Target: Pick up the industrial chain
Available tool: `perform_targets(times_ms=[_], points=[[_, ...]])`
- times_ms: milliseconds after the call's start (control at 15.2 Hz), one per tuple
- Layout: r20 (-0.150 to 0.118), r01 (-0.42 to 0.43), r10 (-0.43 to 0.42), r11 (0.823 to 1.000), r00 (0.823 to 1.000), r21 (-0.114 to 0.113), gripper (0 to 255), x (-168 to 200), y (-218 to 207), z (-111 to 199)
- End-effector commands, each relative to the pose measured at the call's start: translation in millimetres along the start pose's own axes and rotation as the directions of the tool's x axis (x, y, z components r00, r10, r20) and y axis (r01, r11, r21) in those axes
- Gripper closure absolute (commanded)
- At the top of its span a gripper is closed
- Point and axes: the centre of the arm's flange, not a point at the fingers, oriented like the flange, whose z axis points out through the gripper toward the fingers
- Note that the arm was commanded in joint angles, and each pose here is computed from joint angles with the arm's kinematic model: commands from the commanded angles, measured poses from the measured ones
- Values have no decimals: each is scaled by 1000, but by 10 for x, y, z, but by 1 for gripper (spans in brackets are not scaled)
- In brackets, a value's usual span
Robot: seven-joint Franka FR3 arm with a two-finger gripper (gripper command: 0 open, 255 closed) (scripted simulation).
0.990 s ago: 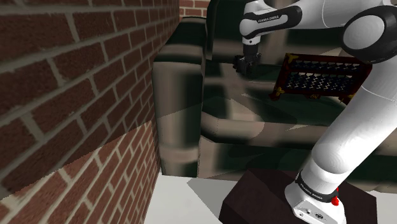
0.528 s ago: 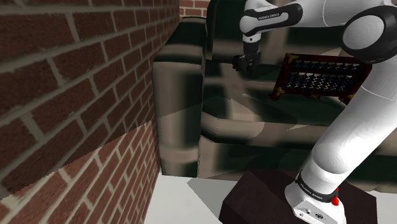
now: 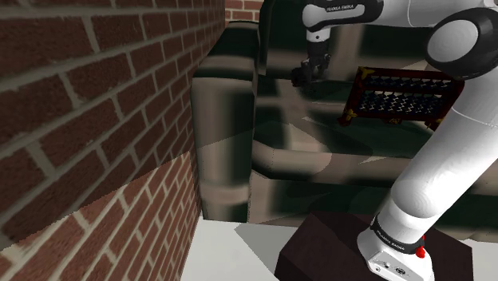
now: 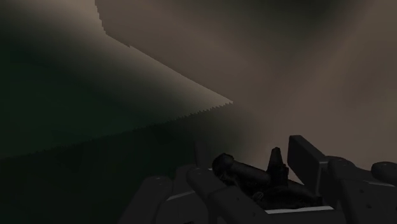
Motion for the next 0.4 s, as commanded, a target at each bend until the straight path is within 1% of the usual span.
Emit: perform_targets(times_ms=[0, 198, 330], points=[[0, 0, 0, 1000, 1000, 0, 255, -13, 19, -105], [0, 0, 0, 1000, 1000, 0, 255, -15, 48, -260], [0, 0, 0, 1000, 1000, 0, 255, -15, 49, -268]])
